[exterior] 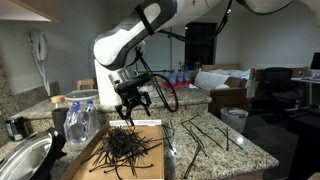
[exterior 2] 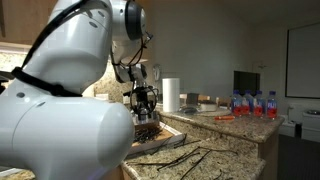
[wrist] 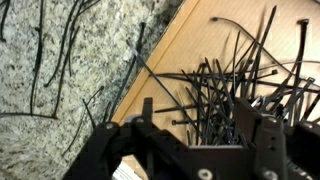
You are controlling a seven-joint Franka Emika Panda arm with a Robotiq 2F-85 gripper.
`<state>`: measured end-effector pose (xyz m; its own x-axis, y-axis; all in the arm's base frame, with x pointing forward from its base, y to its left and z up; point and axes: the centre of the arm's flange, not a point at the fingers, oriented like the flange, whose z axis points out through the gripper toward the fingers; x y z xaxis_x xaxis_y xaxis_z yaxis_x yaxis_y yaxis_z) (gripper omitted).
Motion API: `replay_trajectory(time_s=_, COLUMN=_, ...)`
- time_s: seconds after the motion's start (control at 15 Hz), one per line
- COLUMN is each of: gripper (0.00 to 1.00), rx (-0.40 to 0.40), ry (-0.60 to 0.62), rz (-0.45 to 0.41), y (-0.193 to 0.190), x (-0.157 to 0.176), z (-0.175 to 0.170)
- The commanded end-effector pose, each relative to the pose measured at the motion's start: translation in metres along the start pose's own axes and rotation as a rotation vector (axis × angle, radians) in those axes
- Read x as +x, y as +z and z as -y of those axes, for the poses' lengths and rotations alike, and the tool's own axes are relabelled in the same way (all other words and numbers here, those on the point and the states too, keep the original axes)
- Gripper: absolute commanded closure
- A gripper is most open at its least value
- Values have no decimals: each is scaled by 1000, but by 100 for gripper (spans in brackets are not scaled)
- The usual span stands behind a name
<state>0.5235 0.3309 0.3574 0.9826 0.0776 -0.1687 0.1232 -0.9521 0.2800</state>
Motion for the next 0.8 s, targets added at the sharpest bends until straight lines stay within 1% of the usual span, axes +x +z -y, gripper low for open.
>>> replay_trajectory(time_s=0.0, gripper=0, rx=129, ry=110, rz=57, y=9, x=-43, z=-35)
replay_trajectory(time_s=0.07, gripper=0, rx=155, ry=141, rz=70, y=13, x=-50, z=-44)
replay_trajectory(time_s=0.2, gripper=0, rx=184, ry=212, rz=67, y=23, x=-65, z=-68)
replay_trajectory(time_s=0.4, gripper=0, rx=196, ry=288, rz=-5, y=45, x=-75, z=-103)
replay_trajectory(time_s=0.53, gripper=0, rx=170, ry=301, rz=-58, y=60, x=-75, z=-122)
replay_trajectory(time_s=0.73, gripper=0, rx=99, ry=304, rz=-164, y=84, x=-70, z=-147)
